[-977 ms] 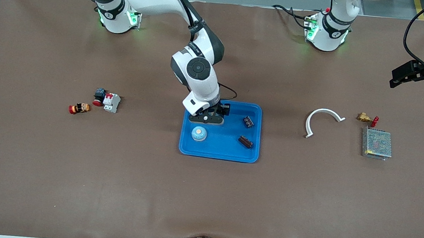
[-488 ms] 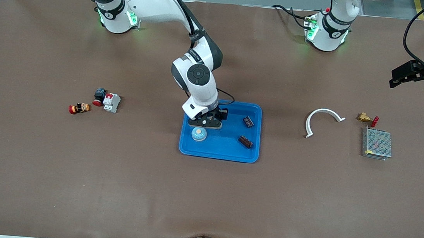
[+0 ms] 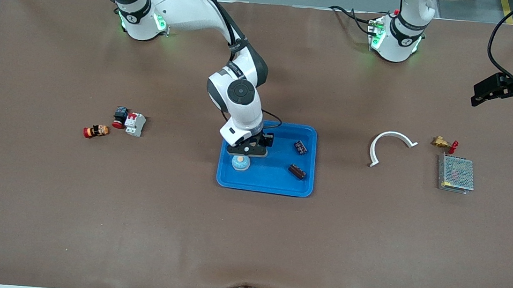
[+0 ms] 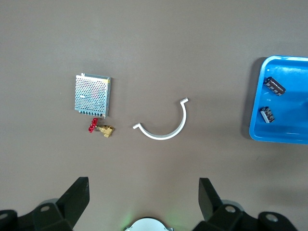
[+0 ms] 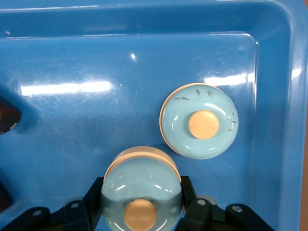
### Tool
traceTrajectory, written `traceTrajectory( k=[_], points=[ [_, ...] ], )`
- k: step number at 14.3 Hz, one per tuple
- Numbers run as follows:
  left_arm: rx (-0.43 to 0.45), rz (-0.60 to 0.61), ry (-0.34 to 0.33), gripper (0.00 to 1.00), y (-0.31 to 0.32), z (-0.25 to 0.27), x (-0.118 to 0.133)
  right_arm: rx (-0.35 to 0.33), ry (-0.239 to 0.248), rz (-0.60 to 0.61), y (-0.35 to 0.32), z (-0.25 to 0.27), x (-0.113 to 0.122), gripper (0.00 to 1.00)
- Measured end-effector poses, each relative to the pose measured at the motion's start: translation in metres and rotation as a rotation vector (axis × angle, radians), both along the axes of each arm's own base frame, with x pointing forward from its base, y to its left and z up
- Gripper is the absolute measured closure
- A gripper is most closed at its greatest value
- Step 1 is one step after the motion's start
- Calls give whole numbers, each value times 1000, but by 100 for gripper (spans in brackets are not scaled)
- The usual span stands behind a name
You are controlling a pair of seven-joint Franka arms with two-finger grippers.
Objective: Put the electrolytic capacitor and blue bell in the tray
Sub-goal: 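Lower the bell beside the other bell and open the right gripper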
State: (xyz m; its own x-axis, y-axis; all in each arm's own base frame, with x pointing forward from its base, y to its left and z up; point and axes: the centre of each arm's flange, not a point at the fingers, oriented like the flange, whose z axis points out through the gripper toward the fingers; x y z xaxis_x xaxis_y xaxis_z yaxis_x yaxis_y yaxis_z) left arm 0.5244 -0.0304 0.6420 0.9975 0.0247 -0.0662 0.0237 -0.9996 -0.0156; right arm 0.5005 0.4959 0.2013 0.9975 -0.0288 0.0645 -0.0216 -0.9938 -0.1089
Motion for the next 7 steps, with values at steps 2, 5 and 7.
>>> traceTrajectory(
  k=[2, 5, 7],
  points=[
    [0, 0, 0, 0, 0, 0, 0, -4, 0, 3, 0, -2, -1, 33],
    [0, 0, 0, 0, 0, 0, 0, -10, -2, 11, 0, -3, -2, 33],
    [0, -1, 1, 0, 0, -1, 0, -12, -1, 16, 2, -3, -4, 22]
  ],
)
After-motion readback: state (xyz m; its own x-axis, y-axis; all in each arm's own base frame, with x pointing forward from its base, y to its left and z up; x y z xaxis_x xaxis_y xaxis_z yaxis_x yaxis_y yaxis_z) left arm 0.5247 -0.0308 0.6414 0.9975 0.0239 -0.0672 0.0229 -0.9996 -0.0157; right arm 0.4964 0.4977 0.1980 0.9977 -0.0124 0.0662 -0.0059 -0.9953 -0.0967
